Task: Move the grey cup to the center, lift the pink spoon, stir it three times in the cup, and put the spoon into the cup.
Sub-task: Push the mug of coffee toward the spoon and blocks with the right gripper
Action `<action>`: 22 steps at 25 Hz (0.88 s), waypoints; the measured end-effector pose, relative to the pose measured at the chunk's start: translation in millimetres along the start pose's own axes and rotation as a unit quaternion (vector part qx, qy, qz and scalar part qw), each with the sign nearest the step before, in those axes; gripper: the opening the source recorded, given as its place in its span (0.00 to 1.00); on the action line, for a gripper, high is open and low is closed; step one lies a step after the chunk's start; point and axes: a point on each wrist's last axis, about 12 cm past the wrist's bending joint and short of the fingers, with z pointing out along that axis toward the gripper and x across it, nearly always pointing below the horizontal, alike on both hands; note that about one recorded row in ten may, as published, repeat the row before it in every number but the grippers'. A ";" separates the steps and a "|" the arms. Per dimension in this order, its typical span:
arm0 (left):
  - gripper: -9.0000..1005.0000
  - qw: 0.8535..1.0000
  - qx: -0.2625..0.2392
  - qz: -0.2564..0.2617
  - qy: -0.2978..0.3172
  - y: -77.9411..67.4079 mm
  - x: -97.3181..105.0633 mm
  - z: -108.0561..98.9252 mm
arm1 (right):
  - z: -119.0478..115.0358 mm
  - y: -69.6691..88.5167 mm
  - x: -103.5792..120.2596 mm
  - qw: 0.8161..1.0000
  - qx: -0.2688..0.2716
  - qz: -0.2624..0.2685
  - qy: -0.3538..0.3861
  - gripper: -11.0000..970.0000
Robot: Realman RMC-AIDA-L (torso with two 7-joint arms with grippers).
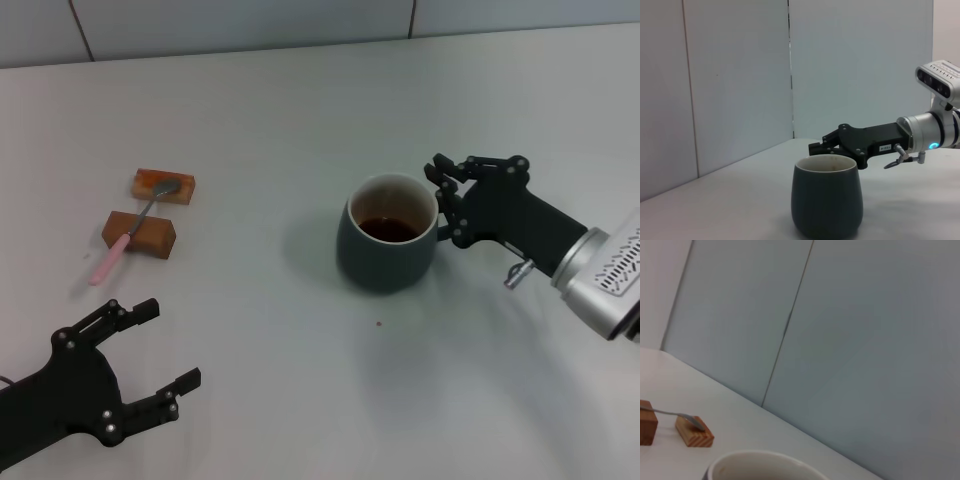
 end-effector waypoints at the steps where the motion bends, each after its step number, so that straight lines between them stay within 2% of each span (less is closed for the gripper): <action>1: 0.85 1.000 0.001 0.000 0.000 0.1 -0.2 0.2 | 2.0 0.9 -1.1 1.000 -0.002 0.001 -0.001 0.15; 22: 0.84 1.000 0.007 -0.004 -0.007 -2.0 1.0 5.5 | 46.4 4.2 -24.0 0.999 -0.039 -0.004 -0.010 0.15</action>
